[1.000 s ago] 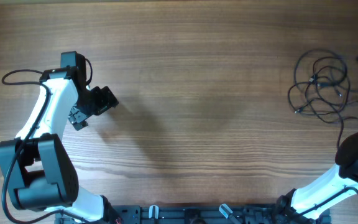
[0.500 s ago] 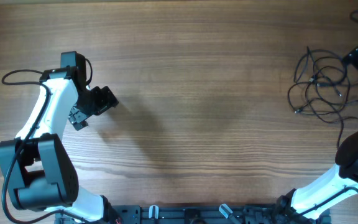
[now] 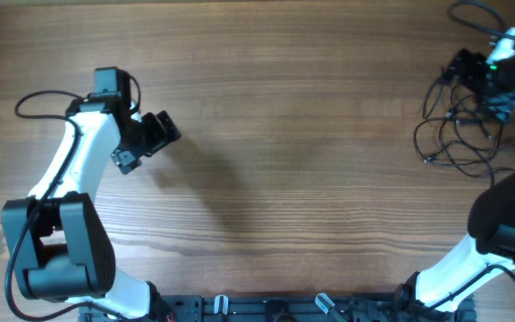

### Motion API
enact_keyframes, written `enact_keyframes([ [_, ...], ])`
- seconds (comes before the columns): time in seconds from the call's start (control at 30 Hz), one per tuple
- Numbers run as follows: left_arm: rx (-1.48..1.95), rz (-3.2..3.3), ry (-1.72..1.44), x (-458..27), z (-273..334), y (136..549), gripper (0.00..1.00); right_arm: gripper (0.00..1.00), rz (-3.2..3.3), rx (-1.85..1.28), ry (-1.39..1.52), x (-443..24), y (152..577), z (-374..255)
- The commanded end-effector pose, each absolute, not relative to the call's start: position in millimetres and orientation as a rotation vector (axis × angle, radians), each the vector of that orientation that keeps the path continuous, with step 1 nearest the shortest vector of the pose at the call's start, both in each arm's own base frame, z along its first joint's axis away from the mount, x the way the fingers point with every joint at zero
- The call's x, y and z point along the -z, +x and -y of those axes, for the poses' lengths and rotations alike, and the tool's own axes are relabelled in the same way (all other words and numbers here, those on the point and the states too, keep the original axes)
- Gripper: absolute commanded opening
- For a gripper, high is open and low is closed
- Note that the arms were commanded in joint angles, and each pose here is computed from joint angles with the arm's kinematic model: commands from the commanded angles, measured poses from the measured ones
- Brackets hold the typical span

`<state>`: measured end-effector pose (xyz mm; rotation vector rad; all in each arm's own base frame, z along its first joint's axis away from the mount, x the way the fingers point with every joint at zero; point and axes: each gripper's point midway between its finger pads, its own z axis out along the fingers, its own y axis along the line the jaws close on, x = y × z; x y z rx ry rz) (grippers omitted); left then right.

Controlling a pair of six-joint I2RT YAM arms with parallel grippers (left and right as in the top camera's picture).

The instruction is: Untangle cables

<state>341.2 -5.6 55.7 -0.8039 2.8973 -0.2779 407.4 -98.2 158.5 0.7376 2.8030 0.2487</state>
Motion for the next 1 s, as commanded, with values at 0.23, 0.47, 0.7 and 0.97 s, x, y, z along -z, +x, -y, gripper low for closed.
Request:
enact_keyframes([
  [0.23,0.298,-2.929,-0.626,-60.9,45.7,340.8,1.0,0.57,-2.855,-0.112,0.687,-124.2,412.2,76.9],
  [0.47,0.301,-2.94,-0.59,-60.9,54.5,339.3,1.0,0.52,-2.87,-0.081,0.788,-56.1,395.2,77.8],
  [0.7,0.291,-2.967,-0.6,-59.7,53.9,332.5,1.0,0.04,-2.81,-0.038,0.807,-52.7,404.3,87.1],
  [0.97,0.288,-2.976,-0.602,-59.4,53.7,330.3,1.0,0.04,-2.655,0.465,0.892,-112.2,396.5,153.1],
])
